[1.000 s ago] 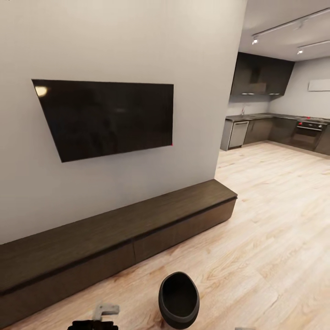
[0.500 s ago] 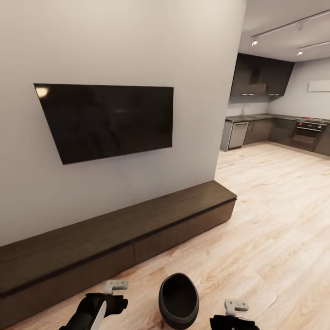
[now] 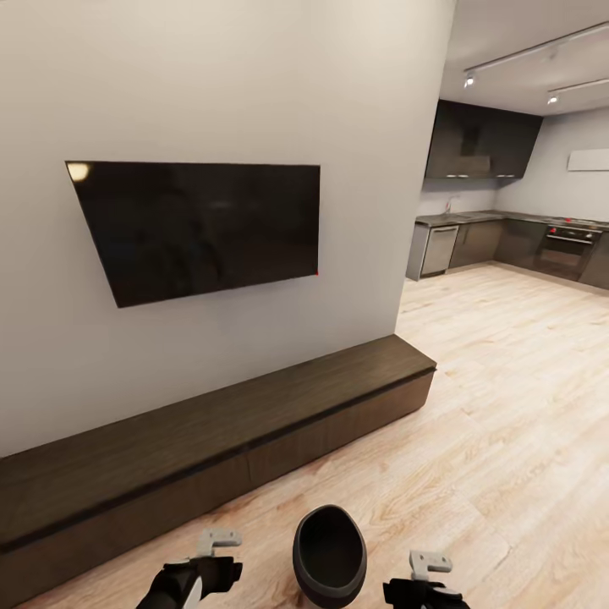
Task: Place each of the two pumpkins and all three candles from the living room inside a cabinet in the living room (use any cabinet), then make sure every cabinet is closed, and position the cauldron so it is next to a table in the living room.
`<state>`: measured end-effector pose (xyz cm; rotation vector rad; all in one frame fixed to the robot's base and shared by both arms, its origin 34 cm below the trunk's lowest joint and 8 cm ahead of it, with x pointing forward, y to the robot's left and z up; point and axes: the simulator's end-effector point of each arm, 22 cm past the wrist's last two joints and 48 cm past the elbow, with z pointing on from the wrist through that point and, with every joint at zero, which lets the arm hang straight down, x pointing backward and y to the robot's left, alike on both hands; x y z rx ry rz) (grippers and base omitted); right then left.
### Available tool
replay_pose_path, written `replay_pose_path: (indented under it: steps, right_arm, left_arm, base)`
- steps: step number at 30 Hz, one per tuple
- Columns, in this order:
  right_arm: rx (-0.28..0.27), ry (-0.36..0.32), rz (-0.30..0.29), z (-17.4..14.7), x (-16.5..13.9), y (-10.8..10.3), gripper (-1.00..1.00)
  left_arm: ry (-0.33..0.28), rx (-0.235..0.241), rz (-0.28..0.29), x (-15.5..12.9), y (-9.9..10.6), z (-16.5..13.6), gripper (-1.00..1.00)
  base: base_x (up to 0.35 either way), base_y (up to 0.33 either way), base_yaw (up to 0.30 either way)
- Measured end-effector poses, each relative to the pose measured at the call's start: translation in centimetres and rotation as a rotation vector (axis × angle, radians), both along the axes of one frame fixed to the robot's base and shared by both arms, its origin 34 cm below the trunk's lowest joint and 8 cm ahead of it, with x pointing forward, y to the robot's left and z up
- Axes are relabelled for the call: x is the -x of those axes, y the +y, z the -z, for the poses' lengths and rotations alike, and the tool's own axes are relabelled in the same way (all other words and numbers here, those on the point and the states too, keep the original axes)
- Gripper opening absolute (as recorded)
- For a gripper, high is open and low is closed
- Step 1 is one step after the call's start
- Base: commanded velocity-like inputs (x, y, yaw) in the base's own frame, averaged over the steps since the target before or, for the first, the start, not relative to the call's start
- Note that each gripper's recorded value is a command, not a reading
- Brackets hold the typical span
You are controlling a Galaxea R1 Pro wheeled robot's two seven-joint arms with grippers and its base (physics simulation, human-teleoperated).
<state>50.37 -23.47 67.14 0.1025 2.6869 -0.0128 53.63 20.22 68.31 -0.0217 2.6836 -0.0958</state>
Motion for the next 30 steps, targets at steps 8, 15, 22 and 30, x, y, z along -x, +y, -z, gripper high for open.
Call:
replay_pose_path:
  steps: [8,15,22,30]
  right_arm:
    - [0.002,-0.022,-0.001,-1.1,-0.2,0.0,1.0]
    - [-0.006,-0.023,0.001,-1.8,-0.1,0.1,1.0]
    - [-0.01,-0.024,0.002,-2.6,0.1,0.2,1.0]
    - [-0.013,-0.031,0.005,-3.5,0.2,0.1,1.0]
  left_arm:
    - [-0.021,0.002,-0.007,0.2,0.0,-0.5,1.0]
    - [-0.026,-0.005,-0.013,0.2,-0.9,-1.5,1.0]
    - [-0.043,-0.095,-0.075,-0.9,-1.6,-3.4,1.0]
    - [-0.063,-0.109,-0.085,-1.4,-1.8,-4.9,1.0]
  base:
    - [0.0,0.0,0.0]
    - [0.0,0.0,0.0]
    - [0.0,0.0,0.0]
    - [0.0,0.0,0.0]
